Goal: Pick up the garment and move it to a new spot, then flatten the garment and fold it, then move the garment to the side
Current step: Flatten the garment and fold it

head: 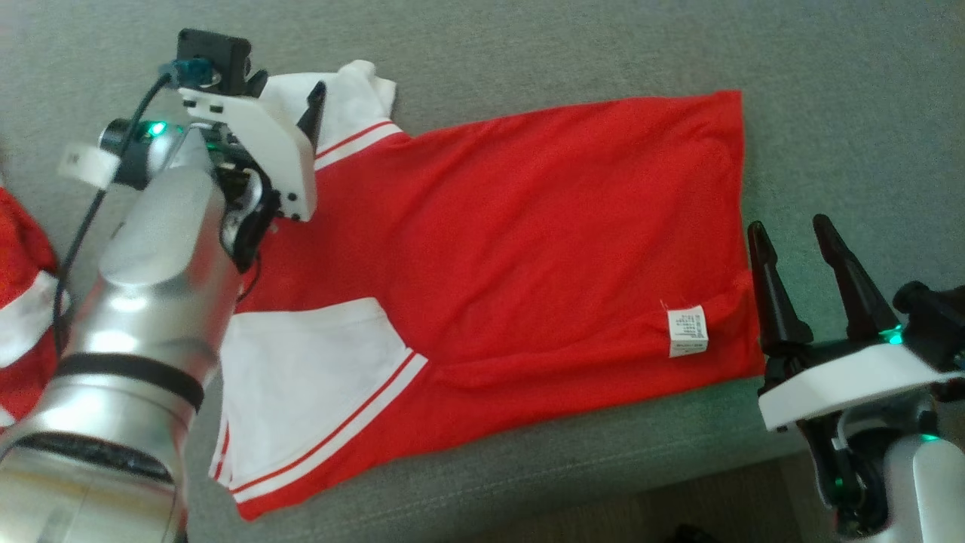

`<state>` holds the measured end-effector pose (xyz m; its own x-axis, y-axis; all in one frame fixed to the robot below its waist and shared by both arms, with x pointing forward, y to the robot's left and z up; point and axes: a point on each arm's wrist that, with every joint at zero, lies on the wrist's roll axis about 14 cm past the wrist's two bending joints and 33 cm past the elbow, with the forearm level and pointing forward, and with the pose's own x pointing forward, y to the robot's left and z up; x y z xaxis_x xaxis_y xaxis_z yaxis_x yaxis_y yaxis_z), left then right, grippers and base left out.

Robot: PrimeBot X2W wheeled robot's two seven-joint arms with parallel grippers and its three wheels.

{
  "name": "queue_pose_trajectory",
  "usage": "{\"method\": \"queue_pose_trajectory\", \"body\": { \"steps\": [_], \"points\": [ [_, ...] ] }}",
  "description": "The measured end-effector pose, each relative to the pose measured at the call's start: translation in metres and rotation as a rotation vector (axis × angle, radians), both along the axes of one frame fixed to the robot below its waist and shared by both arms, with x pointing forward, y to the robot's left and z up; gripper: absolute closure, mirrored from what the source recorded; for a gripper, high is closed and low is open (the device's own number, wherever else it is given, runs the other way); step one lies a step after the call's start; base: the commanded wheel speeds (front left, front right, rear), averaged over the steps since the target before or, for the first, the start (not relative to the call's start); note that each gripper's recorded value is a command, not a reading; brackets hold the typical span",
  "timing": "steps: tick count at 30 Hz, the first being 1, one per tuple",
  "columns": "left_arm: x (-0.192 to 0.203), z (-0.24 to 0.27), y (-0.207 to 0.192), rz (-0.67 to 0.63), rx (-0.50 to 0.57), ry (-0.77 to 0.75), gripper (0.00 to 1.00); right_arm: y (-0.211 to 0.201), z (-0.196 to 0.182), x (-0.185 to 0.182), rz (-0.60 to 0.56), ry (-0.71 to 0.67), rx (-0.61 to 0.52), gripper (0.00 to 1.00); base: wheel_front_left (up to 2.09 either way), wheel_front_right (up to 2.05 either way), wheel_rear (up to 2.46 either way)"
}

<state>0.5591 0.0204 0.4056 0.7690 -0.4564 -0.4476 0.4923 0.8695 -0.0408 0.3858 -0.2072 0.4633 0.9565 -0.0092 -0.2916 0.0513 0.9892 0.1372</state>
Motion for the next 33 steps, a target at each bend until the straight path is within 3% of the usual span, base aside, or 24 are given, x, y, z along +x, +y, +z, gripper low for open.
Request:
{"method": "queue_pose_trajectory", "body": {
  "steps": [8, 9, 10, 18, 26, 33],
  "points": [
    [0.004, -0.035, 0.015, 0.004, 0.174, 0.172, 0.02, -0.009, -0.008, -0.002, -0.028, 0.025, 0.003, 0.0, 0.0, 0.0, 0.0],
    [0.006, -0.035, 0.015, 0.005, 0.185, 0.182, 0.46, -0.009, -0.008, -0.002, -0.028, 0.027, 0.003, 0.0, 0.0, 0.0, 0.0],
    [0.006, -0.035, 0.015, 0.002, 0.197, 0.188, 1.0, -0.009, -0.009, -0.002, -0.028, 0.028, 0.003, 0.0, 0.0, 0.0, 0.0],
    [0.006, -0.031, 0.014, -0.019, 0.202, 0.127, 1.0, -0.013, -0.01, 0.012, -0.029, 0.039, 0.001, 0.0, 0.0, 0.0, 0.0],
    [0.009, -0.013, 0.011, -0.003, 0.112, 0.031, 1.0, -0.032, -0.005, 0.067, -0.005, 0.042, -0.009, 0.0, 0.0, 0.0, 0.0],
    [0.009, -0.014, 0.016, 0.007, 0.078, 0.012, 1.0, -0.035, -0.036, 0.106, 0.008, 0.183, 0.029, 0.0, 0.0, 0.0, 0.0]
  ]
}}
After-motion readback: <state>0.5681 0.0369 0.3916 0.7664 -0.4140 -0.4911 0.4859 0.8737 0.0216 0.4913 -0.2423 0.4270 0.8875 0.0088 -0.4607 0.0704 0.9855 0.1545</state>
